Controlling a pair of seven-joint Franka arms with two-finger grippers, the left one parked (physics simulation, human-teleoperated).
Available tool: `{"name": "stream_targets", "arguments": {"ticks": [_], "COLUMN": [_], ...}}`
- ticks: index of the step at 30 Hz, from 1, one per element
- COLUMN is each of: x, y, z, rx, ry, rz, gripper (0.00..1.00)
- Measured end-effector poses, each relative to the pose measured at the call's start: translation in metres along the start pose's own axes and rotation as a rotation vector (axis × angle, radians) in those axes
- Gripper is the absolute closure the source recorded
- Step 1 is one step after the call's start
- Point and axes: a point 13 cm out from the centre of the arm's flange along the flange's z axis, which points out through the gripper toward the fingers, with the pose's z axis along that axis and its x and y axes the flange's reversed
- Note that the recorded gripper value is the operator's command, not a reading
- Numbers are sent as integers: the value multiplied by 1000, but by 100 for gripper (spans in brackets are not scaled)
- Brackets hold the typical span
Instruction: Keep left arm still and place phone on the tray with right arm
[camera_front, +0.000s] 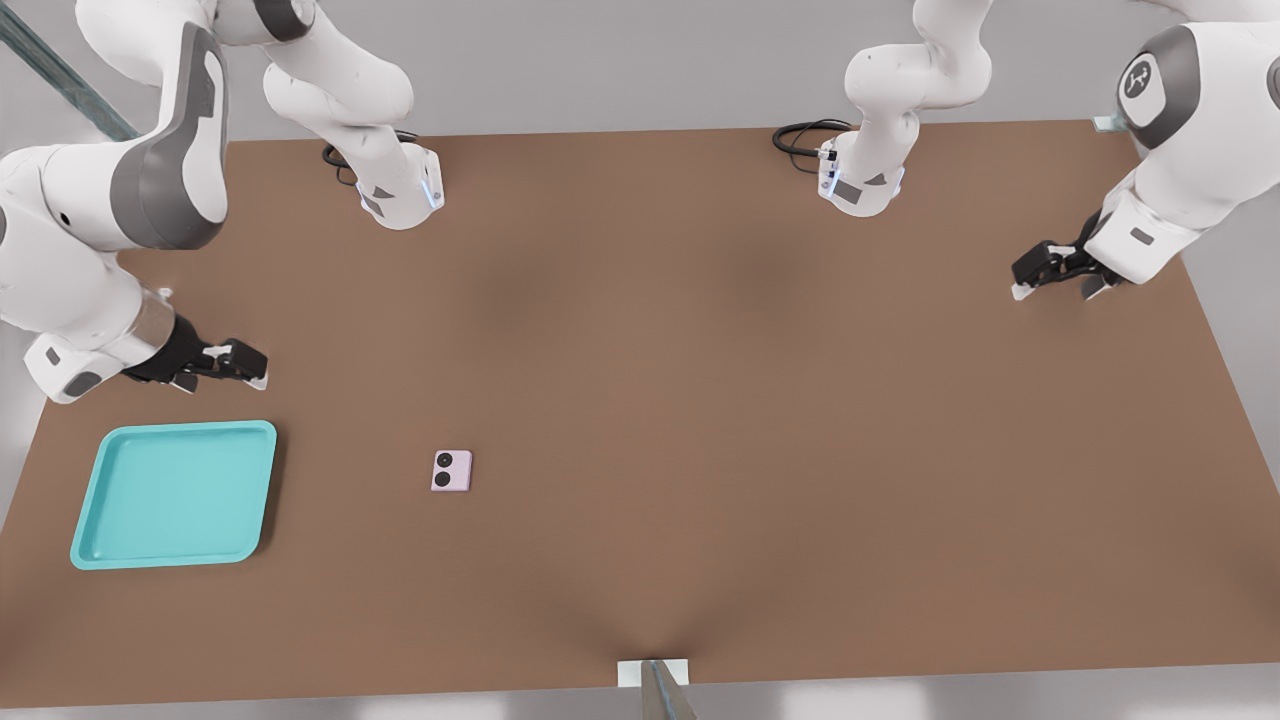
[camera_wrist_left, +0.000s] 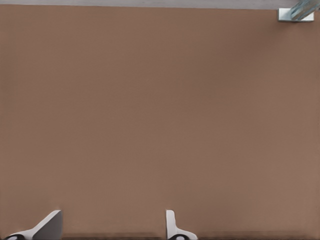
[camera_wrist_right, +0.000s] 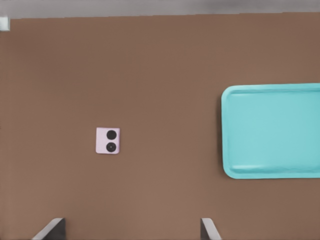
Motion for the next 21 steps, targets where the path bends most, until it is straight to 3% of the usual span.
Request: {"name": "stream_targets", "arguments": {"ticks": [5, 12, 15, 21], "x": [-16, -12, -31, -65], "y": [16, 96, 108, 138], "z": [47, 228, 293, 342], "rx": [5, 45, 30, -1], "ry": [74, 188, 146, 32], "rz": [-6, -132, -133, -126], "gripper": [0, 0, 0, 0]}}
